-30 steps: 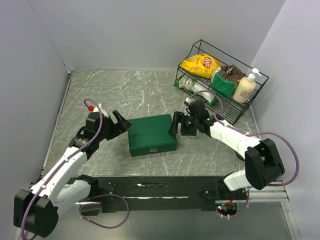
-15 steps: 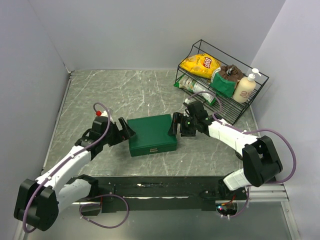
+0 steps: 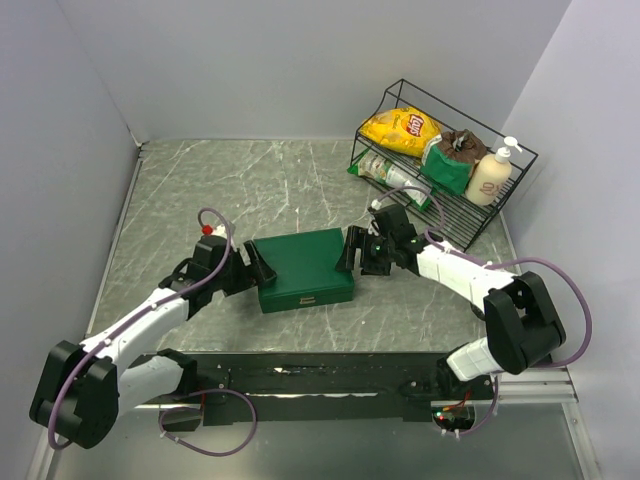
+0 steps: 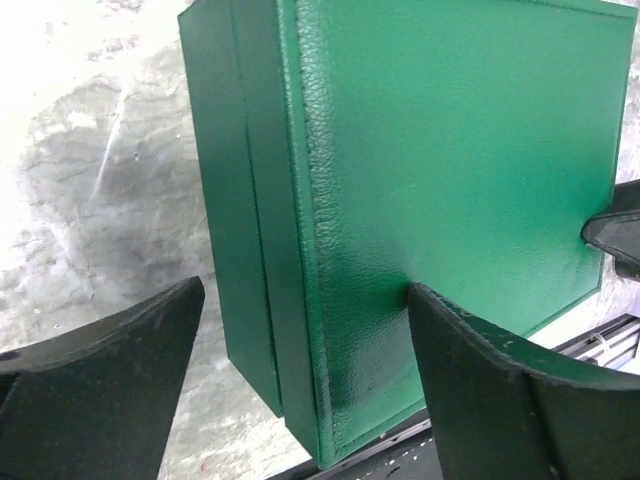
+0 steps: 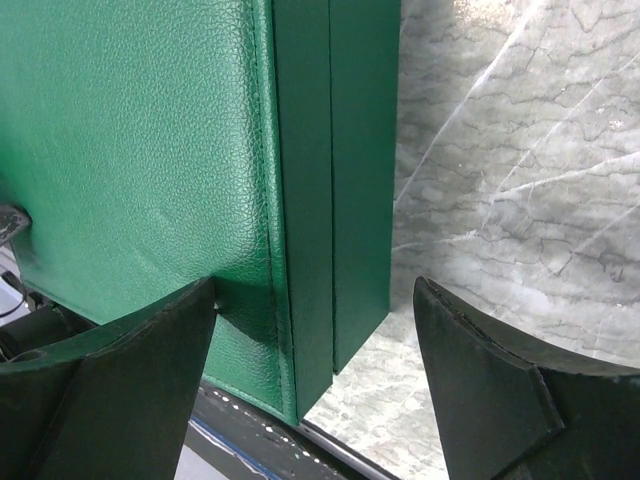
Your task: Organize the mixed jewelry
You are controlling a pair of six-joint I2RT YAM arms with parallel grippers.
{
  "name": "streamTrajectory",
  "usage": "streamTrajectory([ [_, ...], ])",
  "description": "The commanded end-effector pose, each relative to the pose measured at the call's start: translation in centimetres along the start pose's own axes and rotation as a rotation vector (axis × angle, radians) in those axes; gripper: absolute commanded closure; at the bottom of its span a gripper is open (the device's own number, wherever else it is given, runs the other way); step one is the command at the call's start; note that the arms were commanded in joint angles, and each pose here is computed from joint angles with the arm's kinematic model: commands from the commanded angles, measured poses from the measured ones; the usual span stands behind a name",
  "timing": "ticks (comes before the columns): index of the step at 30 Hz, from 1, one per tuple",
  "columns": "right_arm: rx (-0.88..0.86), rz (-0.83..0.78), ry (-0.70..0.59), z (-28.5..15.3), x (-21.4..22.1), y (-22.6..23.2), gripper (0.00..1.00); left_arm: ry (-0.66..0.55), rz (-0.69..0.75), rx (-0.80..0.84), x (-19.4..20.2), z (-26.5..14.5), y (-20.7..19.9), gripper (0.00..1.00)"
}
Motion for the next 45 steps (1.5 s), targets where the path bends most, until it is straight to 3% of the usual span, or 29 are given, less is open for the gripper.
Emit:
streamTrajectory([
  [1,0.054,0.003,-0.027,0.0,0.5,-1.3,0.16,0.02,0.019,-0.033,1.0,0.6,0.6,0.15],
  [14,0.089,0.017,-0.027,0.4,1.2,-2.6,0.28,0.06,0.037,-0.081,2.3,1.5,0.9,0.3],
  [22,0.106,0.015,-0.016,0.7,1.4,-2.9,0.29,0.071,0.053,-0.099,2.6,1.9,0.9,0.34],
  [24,0.123,0.016,-0.011,0.8,1.4,-3.2,0.29,0.075,0.055,-0.105,2.8,2.0,1.0,0.41],
  [26,0.147,0.02,-0.006,0.9,1.4,-3.5,0.29,0.087,0.064,-0.109,3.1,2.2,1.1,0.59],
  [29,0.182,0.018,-0.004,1.1,1.4,-3.9,0.32,0.106,0.071,-0.13,3.4,2.5,1.3,0.67],
  [36,0.238,0.026,-0.003,1.3,1.6,-4.8,0.39,0.152,0.077,-0.157,4.7,3.3,1.8,0.99],
  [41,0.251,-0.011,-0.061,0.4,0.6,-4.7,0.44,0.117,0.104,-0.169,4.1,2.7,1.3,0.99],
  [45,0.247,-0.045,-0.136,-1.0,-0.6,-4.1,0.4,0.022,0.106,-0.197,1.8,1.3,0.8,0.98],
])
Point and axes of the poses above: each gripper's point midway between its finger pads, its own z axis out along the fingers, its own y axis along the line the jaws close on, x = y × z, the point moved 4 cm from there along -z, back along the fingers, and after that the axes turned 11 degrees about z, right-handed, at the moved point
